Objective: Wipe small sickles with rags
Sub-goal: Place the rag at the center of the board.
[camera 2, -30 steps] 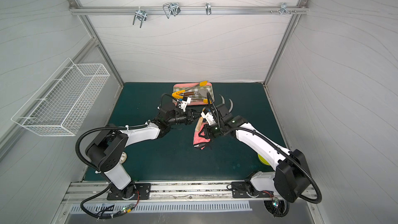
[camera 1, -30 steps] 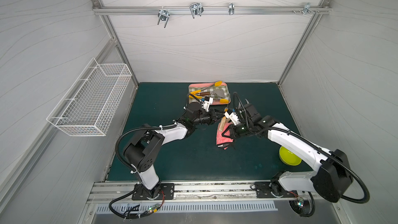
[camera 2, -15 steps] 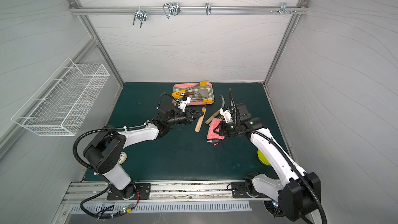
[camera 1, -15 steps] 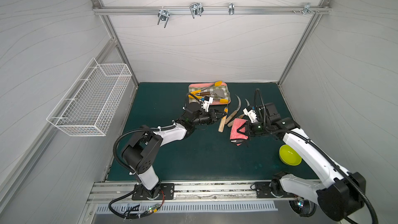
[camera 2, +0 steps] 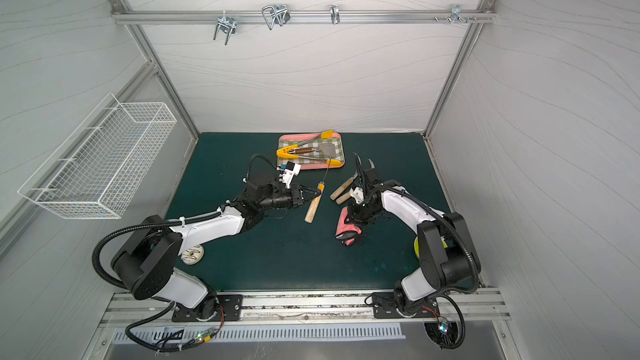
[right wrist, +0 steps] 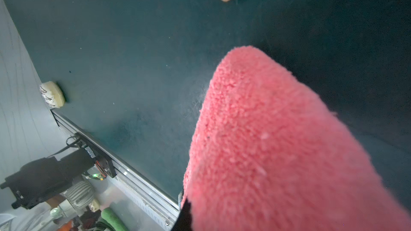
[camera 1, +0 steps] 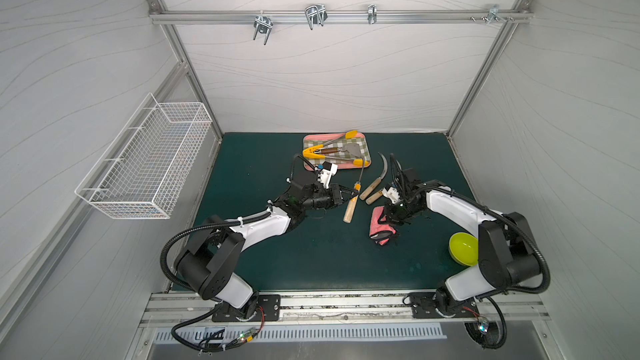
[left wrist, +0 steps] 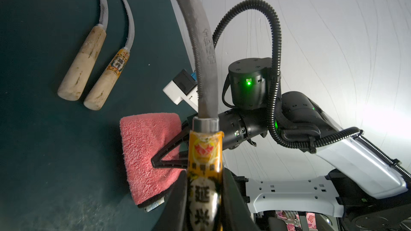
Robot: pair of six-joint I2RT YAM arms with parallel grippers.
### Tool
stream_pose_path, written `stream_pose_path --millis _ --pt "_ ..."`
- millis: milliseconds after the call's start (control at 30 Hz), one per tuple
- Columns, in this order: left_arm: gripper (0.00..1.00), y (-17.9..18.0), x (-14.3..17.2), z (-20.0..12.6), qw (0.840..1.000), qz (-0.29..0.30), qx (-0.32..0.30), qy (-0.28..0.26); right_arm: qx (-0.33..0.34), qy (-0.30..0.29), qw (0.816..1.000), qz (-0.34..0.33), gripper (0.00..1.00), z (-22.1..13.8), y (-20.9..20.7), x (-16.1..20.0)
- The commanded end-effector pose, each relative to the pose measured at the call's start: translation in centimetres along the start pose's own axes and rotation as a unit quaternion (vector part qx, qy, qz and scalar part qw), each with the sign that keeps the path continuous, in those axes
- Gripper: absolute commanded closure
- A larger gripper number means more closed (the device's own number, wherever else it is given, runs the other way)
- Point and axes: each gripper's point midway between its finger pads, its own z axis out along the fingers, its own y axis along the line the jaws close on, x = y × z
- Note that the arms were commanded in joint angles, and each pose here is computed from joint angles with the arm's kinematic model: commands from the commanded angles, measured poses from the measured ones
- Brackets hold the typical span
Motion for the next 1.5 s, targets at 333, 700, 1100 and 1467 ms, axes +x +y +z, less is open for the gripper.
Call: stream_pose_path --millis 333,700,1100,1467 --pt "1.0 0.0 0.1 -0.4 1.0 0.024 0.0 -0.001 0.029 -0.014 0.999 -0.039 0.51 -4.0 1.7 0.7" --pt "1.0 0.2 0.4 -0.5 1.0 0.022 0.0 0.002 0.064 -0.014 0.998 -0.023 0.51 -4.2 0.2 1.5" --pt "1.0 0.7 0.9 -0.9 1.0 0.02 -0.007 0.002 0.065 -0.058 0.996 -0.031 0.48 -6.3 1.3 0.8" --pt "1.0 0.9 1.3 -1.3 1.0 0.02 -0.007 -0.002 -0.078 -0.005 0.996 -0.035 0.48 -3.2 5.7 0.4"
